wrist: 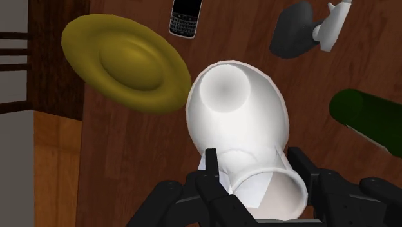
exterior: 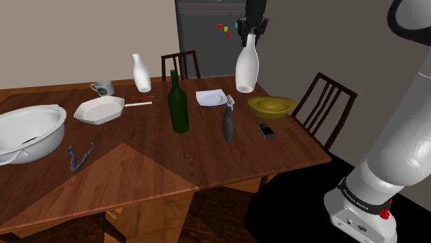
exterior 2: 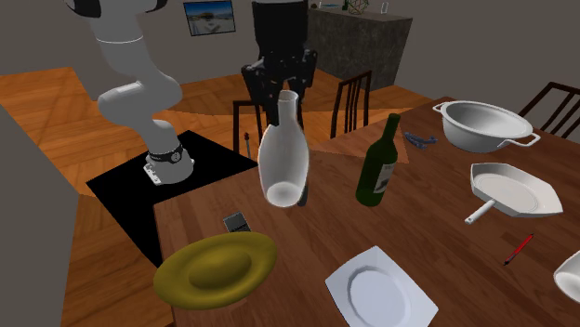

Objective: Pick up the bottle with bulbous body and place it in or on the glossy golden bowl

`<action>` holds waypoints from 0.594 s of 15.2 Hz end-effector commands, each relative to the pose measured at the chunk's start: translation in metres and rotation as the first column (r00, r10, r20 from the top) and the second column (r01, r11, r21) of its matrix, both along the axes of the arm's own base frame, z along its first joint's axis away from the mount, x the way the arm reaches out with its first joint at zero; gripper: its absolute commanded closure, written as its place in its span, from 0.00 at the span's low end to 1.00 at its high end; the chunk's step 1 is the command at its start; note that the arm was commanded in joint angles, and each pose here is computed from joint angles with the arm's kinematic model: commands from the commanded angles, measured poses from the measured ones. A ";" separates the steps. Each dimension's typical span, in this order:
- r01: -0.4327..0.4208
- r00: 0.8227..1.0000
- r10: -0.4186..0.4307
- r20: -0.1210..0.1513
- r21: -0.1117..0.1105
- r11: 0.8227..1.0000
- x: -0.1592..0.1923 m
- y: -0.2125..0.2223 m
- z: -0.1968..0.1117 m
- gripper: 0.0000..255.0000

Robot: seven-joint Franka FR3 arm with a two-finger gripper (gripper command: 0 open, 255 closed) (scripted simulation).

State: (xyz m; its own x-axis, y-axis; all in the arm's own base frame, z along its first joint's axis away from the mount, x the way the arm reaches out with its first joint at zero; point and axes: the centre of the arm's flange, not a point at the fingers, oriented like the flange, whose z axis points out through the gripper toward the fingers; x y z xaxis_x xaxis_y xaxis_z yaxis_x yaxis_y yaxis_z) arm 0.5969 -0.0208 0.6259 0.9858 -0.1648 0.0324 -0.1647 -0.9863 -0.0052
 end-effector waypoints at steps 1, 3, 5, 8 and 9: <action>-0.001 1.000 0.001 0.000 0.000 1.000 -0.008 -0.023 0.009 1.00; -0.001 1.000 0.001 0.000 0.000 1.000 -0.017 -0.046 0.016 1.00; -0.001 1.000 0.001 0.000 0.000 1.000 -0.027 -0.070 0.024 1.00; -0.001 1.000 0.001 0.000 0.000 1.000 -0.041 -0.105 0.036 1.00; -0.001 1.000 0.001 0.000 0.000 1.000 -0.045 -0.117 0.040 1.00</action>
